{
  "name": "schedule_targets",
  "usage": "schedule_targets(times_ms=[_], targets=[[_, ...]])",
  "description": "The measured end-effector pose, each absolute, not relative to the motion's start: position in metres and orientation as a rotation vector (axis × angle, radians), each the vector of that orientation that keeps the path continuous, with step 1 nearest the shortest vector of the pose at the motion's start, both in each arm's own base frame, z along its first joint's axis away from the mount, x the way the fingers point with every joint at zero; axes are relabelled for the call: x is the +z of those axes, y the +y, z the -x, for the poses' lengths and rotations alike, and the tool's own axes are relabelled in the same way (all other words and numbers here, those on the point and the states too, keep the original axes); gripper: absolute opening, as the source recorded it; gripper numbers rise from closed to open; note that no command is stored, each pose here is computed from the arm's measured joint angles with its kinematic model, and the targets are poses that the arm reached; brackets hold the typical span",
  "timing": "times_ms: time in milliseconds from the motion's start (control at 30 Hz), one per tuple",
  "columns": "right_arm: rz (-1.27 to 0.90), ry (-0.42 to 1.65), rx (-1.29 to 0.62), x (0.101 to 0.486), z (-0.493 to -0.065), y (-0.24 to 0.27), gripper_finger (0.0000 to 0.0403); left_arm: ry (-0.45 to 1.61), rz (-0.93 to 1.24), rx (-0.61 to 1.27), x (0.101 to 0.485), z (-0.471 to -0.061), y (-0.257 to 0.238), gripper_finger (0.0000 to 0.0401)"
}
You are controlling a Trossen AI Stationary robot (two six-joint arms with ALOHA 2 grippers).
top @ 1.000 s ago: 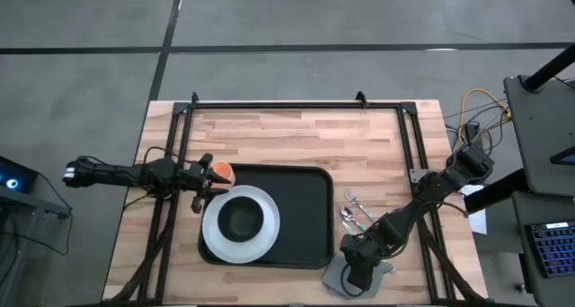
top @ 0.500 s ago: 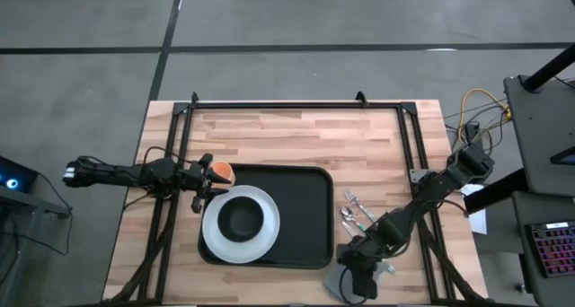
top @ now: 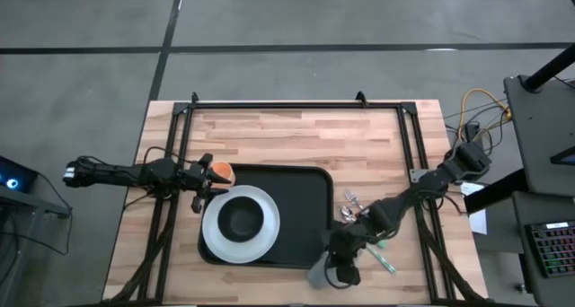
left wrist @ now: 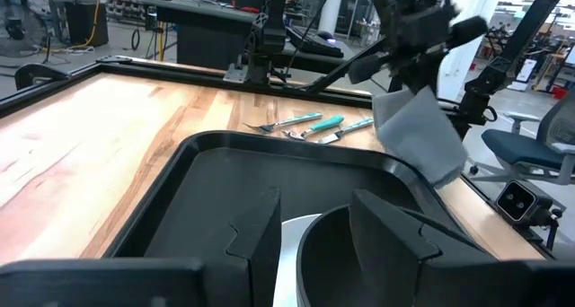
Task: Set up tray
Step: Put the gray napkin on the black serving tray
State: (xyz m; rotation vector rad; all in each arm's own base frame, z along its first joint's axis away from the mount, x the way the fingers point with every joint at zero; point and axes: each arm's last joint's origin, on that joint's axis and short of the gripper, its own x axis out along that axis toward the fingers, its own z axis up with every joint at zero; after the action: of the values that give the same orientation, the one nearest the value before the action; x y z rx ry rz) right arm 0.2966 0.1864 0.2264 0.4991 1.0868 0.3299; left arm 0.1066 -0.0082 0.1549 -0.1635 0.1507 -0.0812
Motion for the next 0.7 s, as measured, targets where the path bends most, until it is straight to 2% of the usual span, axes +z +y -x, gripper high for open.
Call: schedule_targets(times_ms=[200,500,700], targets=[[-0.478,1.021,0.325,0.235,-0.305,0.178,0.0008,0.151,0.163,-0.081,0.155,-0.107,-0.008,0.0115],[-0.625,1.04,0.058,0.216,-0.309,0.159,0.0008,0.151,0.163,-0.081,0.155,-0.107,-0.008,0.0115],[-0.443,0.928,0.013,0.22,-0.313,0.153,0.0008,0.151,0.163,-0.081,0.155,-0.107,-0.008,0.0115]])
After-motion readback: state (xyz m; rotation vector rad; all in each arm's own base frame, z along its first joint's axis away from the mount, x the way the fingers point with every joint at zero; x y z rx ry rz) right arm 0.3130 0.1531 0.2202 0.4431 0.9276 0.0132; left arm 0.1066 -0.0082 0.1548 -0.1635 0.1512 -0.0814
